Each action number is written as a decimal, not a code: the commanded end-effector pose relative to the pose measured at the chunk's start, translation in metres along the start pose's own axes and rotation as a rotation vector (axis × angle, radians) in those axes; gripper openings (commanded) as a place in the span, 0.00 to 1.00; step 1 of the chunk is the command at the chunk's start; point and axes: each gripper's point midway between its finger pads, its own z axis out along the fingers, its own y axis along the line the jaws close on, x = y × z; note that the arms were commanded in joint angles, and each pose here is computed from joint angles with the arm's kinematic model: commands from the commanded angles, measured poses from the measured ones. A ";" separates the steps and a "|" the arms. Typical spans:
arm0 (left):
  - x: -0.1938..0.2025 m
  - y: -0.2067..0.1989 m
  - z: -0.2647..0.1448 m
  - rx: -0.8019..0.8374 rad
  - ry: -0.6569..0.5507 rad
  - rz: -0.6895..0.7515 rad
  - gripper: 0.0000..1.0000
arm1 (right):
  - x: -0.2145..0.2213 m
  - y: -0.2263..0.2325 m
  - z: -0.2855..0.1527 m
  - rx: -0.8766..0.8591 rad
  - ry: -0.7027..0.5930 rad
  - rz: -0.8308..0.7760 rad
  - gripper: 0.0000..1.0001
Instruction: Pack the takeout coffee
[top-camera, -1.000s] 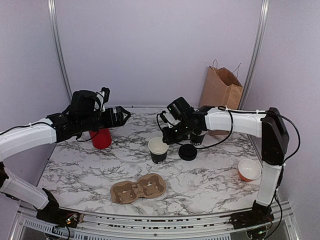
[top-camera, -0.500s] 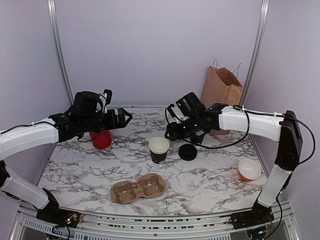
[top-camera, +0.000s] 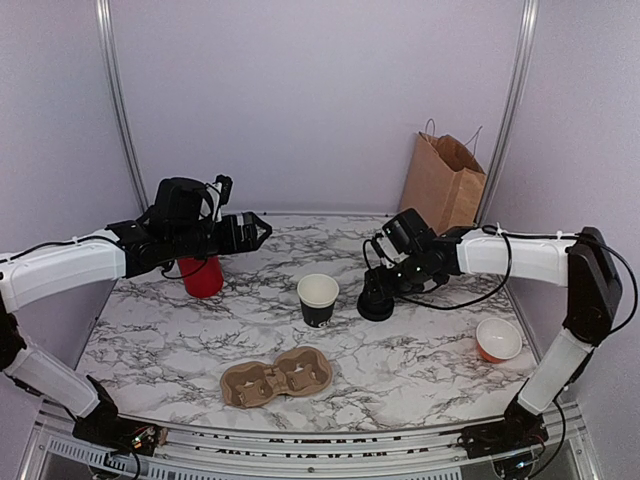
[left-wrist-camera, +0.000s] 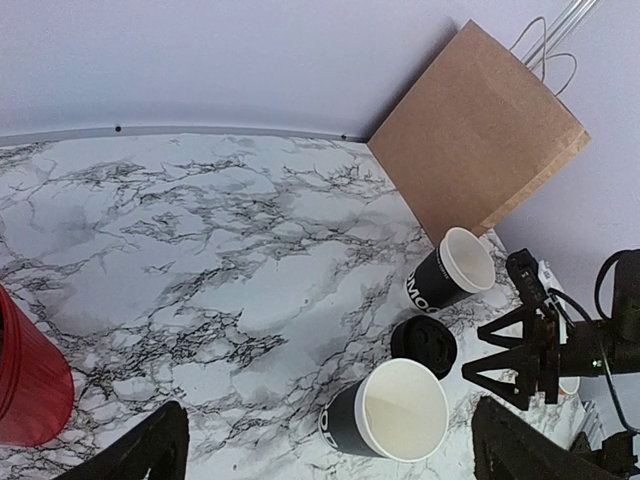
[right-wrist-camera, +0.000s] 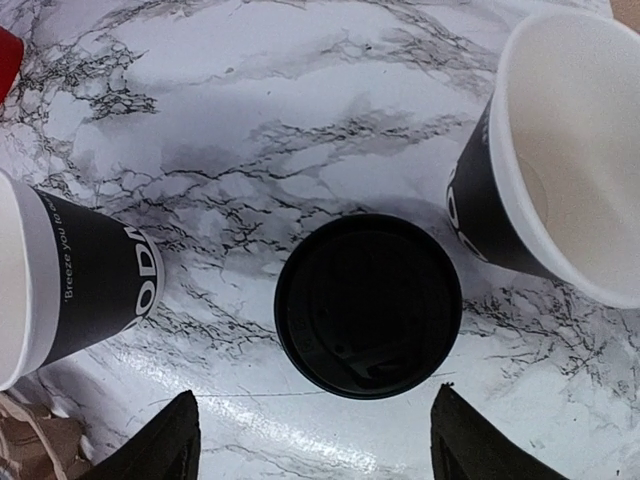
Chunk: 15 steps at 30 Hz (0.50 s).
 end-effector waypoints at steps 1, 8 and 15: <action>-0.011 -0.008 0.003 0.025 -0.014 -0.002 0.99 | -0.012 -0.004 0.002 0.030 -0.038 -0.026 0.78; -0.014 -0.009 -0.002 0.023 -0.011 0.006 0.99 | -0.008 -0.011 0.020 0.066 -0.026 -0.050 0.84; -0.012 -0.007 -0.004 0.012 -0.010 0.004 0.99 | -0.004 -0.018 0.038 0.090 -0.011 -0.049 0.84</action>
